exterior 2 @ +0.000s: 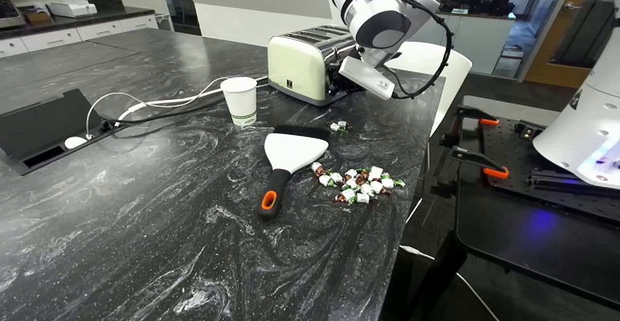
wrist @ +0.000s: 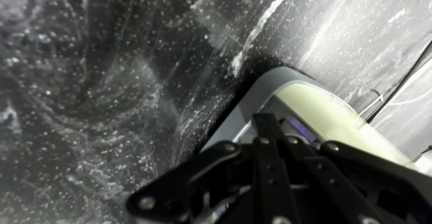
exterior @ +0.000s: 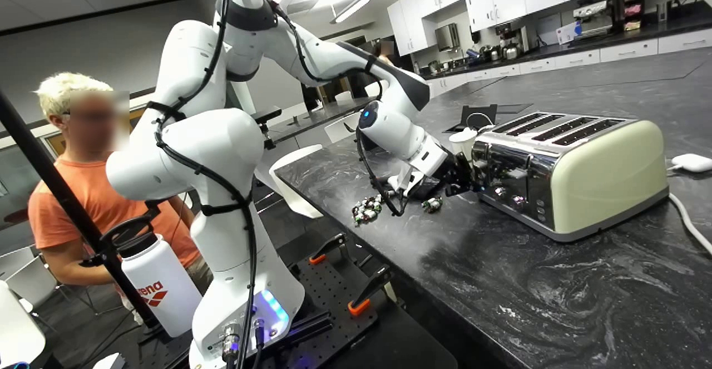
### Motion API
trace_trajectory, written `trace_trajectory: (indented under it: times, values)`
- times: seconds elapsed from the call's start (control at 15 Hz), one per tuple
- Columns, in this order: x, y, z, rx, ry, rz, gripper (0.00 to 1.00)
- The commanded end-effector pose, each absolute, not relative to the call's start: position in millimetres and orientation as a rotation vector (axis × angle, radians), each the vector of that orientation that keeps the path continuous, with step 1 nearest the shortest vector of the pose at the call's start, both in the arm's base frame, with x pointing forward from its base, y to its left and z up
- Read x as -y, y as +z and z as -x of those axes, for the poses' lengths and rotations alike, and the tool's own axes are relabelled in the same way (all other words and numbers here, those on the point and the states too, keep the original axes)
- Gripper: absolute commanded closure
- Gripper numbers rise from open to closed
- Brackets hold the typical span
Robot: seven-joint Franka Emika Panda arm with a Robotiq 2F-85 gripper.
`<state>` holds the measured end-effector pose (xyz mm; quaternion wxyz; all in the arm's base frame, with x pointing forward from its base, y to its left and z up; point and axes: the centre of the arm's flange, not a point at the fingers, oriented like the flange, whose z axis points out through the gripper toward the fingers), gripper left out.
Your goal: Pull the left switch of the toaster up
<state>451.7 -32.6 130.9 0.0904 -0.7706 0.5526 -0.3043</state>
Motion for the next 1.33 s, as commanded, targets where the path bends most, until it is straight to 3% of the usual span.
trace_trajectory:
  times: [0.0,1.27]
  values:
    - [30.3,127.0,-447.9,-1.647,-0.966,2.253,1.00]
    - [28.7,295.1,-342.7,-1.344,-1.019,2.478,1.00]
